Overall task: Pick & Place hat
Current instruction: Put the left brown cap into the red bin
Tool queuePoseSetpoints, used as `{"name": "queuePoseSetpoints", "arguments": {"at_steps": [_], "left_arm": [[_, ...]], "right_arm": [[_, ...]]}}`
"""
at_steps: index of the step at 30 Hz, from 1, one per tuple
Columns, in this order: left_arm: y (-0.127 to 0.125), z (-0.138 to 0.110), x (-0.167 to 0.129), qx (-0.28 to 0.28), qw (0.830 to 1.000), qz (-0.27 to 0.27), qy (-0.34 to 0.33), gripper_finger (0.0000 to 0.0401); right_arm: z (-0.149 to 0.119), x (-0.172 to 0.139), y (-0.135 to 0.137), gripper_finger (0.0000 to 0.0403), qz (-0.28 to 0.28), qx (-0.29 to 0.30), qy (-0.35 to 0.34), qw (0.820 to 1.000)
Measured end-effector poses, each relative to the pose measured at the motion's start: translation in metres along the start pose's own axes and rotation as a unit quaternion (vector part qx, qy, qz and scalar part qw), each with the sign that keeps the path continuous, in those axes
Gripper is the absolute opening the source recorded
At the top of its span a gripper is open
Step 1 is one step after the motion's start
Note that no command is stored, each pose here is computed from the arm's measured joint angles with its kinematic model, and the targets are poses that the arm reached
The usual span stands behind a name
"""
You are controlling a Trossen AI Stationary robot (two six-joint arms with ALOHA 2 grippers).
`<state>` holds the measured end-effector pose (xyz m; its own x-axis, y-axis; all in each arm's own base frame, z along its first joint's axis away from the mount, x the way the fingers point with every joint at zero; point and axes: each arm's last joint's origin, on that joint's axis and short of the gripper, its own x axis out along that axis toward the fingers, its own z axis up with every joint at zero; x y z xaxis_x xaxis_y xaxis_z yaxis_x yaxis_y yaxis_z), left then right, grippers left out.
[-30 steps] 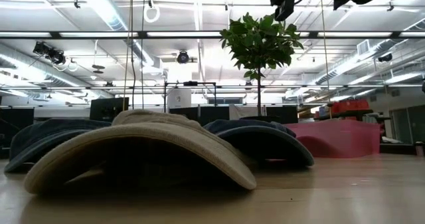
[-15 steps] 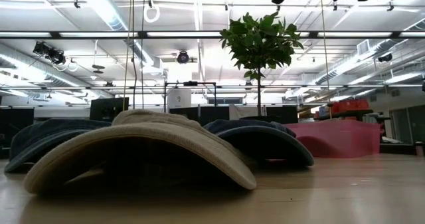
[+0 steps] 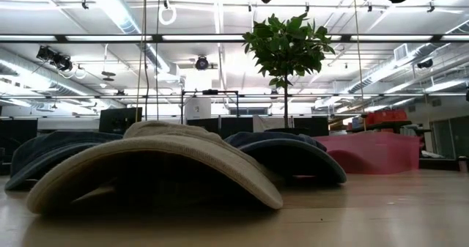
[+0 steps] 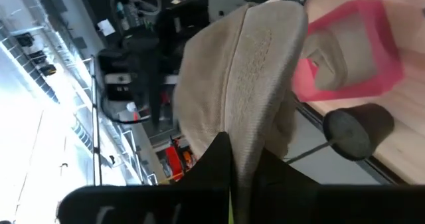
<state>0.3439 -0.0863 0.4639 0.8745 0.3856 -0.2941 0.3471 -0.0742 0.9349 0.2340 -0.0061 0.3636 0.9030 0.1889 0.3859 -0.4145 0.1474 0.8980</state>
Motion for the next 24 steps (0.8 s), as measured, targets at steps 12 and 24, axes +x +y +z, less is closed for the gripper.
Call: {"name": "queuePoseSetpoints", "arguments": {"at_steps": [12,24], "left_arm": [[-0.002,-0.009,0.011,-0.014,1.0,-0.011,-0.004,0.001],[-0.003,0.0,0.005,-0.014,1.0,-0.01,-0.012,0.0024]], "right_arm": [[0.0,0.0,-0.006,0.0053,-0.032,0.002,0.002,0.999],[-0.001,-0.001,-0.008,0.0004,-0.038,-0.018,0.015,0.999]]}}
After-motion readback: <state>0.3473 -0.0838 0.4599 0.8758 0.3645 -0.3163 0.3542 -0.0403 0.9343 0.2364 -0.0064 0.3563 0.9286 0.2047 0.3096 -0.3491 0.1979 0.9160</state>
